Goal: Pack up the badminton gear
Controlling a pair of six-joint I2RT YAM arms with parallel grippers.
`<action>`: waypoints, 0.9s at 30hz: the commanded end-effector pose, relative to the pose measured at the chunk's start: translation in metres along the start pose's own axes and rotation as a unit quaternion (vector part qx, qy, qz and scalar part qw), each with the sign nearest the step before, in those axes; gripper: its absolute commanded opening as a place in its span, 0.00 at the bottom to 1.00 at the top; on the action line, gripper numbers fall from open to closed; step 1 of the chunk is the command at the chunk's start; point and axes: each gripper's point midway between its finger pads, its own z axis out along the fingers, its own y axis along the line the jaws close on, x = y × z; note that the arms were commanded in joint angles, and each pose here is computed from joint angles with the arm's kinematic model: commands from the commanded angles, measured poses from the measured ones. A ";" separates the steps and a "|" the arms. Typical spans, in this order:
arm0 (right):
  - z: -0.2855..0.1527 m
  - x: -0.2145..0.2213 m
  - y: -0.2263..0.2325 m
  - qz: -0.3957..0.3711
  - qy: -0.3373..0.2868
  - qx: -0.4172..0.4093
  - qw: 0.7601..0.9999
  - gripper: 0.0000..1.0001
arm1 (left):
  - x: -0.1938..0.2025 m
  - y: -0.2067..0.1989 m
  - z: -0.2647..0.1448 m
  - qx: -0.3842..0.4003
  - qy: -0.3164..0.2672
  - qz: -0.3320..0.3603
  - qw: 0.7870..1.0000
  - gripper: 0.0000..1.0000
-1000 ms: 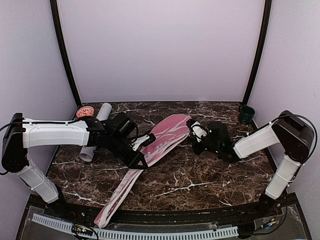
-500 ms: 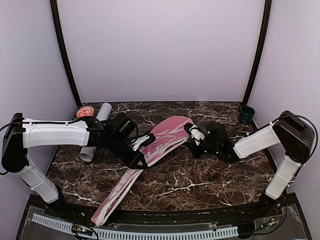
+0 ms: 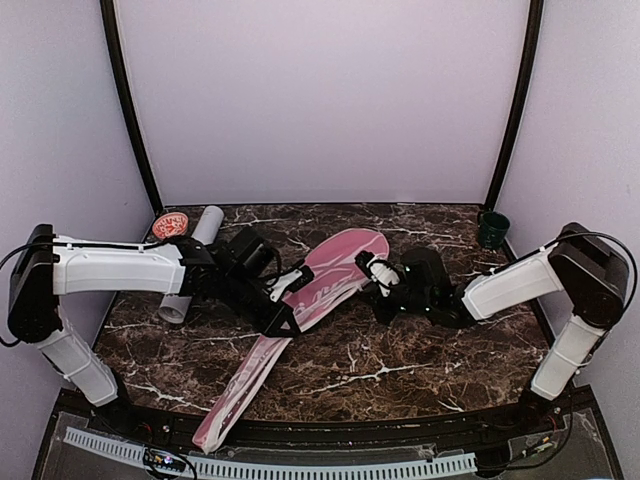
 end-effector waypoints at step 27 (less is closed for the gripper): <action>0.013 -0.032 0.071 0.002 -0.026 -0.088 0.996 0.00 | -0.047 0.016 0.029 -0.002 -0.126 -0.116 0.985 0.00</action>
